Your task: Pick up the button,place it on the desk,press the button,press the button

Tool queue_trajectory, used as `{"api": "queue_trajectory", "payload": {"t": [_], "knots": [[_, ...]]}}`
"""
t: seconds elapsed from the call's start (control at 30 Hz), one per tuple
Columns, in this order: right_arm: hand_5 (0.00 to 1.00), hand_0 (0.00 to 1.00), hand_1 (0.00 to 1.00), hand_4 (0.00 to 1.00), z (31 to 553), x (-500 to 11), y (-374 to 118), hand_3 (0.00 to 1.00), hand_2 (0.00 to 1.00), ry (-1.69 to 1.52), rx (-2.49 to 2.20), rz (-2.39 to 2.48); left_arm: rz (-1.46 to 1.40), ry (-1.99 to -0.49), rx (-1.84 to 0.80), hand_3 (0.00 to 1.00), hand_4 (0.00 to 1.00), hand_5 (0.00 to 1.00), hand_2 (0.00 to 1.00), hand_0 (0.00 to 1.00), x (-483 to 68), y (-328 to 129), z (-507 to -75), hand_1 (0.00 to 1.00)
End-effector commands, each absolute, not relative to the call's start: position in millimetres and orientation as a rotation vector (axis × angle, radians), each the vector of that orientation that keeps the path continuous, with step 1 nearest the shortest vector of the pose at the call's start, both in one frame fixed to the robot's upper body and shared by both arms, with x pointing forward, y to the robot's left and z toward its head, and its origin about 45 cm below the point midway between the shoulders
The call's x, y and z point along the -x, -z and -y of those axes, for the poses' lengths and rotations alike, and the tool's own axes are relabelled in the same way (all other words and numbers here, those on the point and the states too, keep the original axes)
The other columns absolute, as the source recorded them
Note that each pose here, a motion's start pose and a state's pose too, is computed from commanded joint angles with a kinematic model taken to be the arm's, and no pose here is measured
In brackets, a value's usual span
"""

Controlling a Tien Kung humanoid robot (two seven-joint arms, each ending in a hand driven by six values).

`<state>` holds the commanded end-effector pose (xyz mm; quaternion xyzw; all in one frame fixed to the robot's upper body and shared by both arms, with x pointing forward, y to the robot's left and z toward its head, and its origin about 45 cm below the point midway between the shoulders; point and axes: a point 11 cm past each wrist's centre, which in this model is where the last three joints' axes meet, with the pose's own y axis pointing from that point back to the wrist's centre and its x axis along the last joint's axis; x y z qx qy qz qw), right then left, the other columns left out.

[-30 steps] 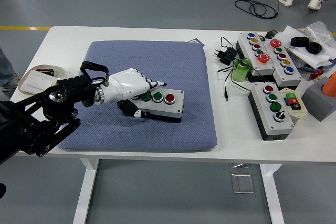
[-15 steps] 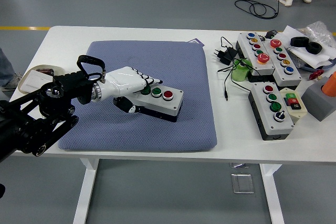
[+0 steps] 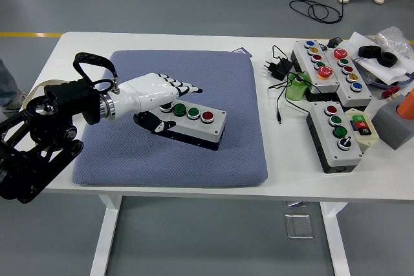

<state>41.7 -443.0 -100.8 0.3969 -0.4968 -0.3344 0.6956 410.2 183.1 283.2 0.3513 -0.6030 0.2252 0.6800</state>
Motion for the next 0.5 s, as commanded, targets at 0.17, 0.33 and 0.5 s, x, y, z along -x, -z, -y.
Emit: {"api": "queue_trajectory", "payload": {"t": [0.17, 0.33, 0.5], "knots": [[0.219, 0.642, 0.465, 0.302, 442.9, -41.5, 100.8, 0.561, 0.616, 0.747, -0.885, 1.110, 1.396, -0.539, -0.760, 0.872, 0.563, 0.118, 0.391, 0.453, -387.3, -307.3, -169.7, 0.378], [0.221, 0.642, 0.466, 0.302, 442.6, -41.8, 100.9, 0.561, 0.617, 0.747, -0.885, 1.110, 1.320, -0.405, -0.778, 0.789, 0.638, 0.156, 0.300, 0.330, -368.4, -298.1, -152.9, 0.289], [0.219, 0.642, 0.465, 0.302, 442.1, -42.1, 101.0, 0.561, 0.617, 0.748, -0.885, 1.111, 1.271, -0.310, -0.896, 0.745, 0.634, 0.320, 0.193, 0.216, -364.8, -278.1, -153.5, 0.171]]}}
